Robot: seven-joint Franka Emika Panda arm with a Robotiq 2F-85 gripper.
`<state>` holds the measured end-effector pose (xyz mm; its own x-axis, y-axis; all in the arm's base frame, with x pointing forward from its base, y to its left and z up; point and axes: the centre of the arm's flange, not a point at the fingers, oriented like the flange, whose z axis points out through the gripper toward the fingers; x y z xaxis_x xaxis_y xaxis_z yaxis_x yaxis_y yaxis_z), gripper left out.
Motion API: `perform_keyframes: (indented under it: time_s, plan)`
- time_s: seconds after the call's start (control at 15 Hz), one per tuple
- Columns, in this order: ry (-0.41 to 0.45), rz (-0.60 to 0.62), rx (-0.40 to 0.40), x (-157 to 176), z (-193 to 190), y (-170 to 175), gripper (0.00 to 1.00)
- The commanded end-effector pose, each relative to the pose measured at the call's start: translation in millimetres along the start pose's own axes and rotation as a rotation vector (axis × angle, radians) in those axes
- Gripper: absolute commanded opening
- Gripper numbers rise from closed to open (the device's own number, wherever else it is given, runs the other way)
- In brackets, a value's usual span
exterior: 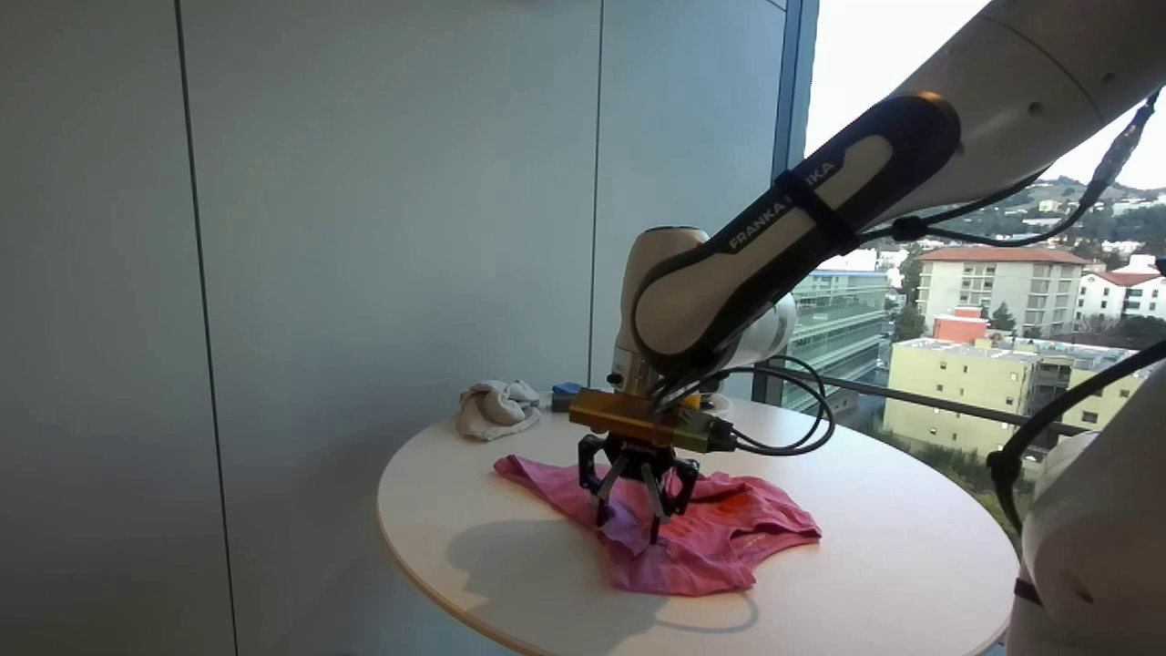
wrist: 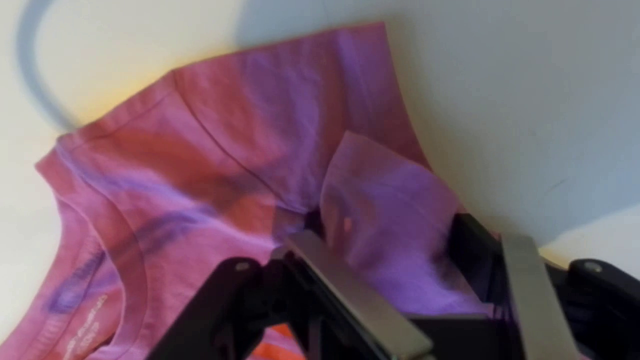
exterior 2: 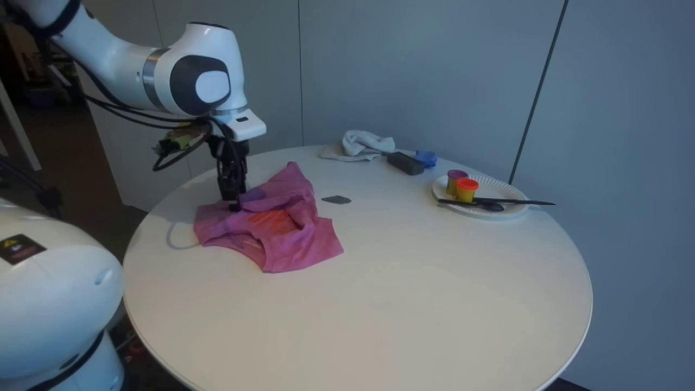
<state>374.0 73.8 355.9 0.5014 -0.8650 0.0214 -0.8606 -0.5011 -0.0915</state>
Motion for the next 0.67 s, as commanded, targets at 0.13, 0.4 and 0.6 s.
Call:
perform_keyframes:
  time_s: [0.13, 0.4, 0.6]
  plan:
    - [0.022, 0.01, 0.041, 1.9, 3.8, -5.1, 0.23]
    - [0.055, -0.043, 0.045, -2.0, -4.3, -6.7, 0.05]
    - [0.073, -0.071, 0.037, -6.4, -10.0, -8.0, 0.35]
